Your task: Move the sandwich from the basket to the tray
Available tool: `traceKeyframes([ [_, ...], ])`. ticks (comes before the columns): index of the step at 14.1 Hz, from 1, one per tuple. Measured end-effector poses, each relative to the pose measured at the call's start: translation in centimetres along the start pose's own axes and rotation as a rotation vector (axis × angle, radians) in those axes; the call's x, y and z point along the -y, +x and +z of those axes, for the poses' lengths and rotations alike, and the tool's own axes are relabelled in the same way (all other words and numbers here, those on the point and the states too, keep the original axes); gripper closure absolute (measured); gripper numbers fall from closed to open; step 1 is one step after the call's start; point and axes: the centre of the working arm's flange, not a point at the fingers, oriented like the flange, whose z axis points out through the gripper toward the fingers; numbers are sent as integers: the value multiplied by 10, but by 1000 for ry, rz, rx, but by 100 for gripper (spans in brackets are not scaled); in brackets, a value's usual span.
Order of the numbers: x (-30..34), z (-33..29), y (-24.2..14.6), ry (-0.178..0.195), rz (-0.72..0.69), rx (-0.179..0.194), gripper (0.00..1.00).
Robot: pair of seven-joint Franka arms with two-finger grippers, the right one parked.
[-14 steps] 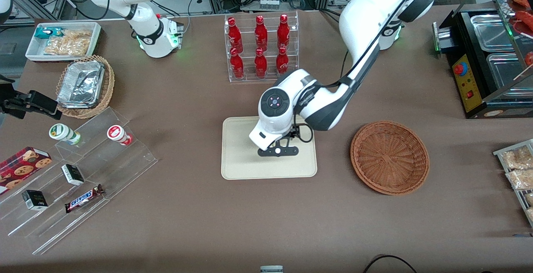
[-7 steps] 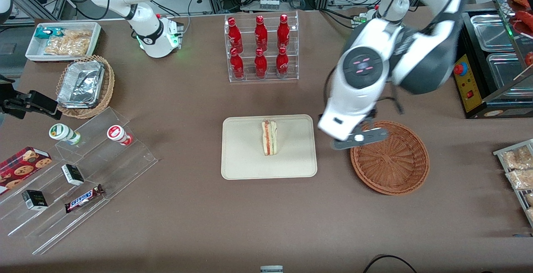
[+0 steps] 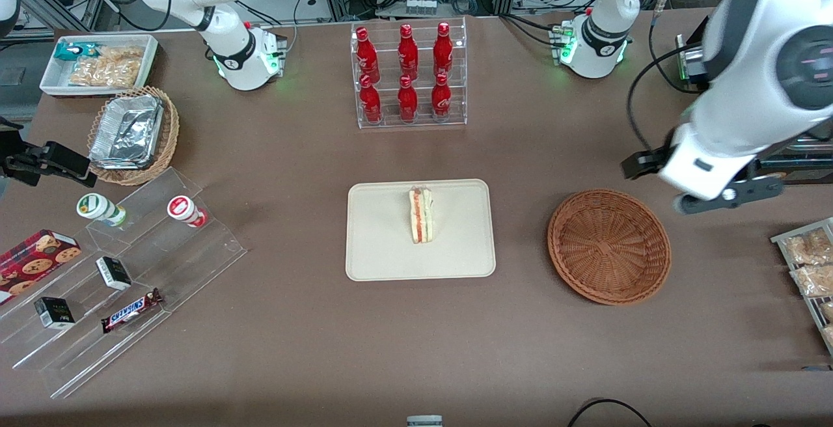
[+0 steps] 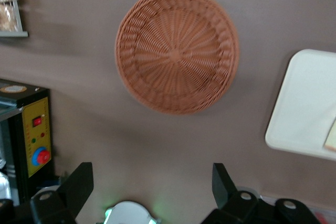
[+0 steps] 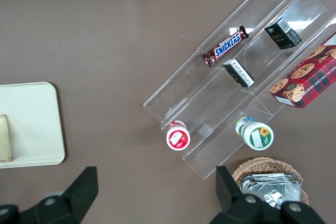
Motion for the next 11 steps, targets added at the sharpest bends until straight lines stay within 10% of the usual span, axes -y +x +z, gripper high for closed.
traceKeyframes([
  [11, 41, -22, -74, -5, 49, 48, 0],
])
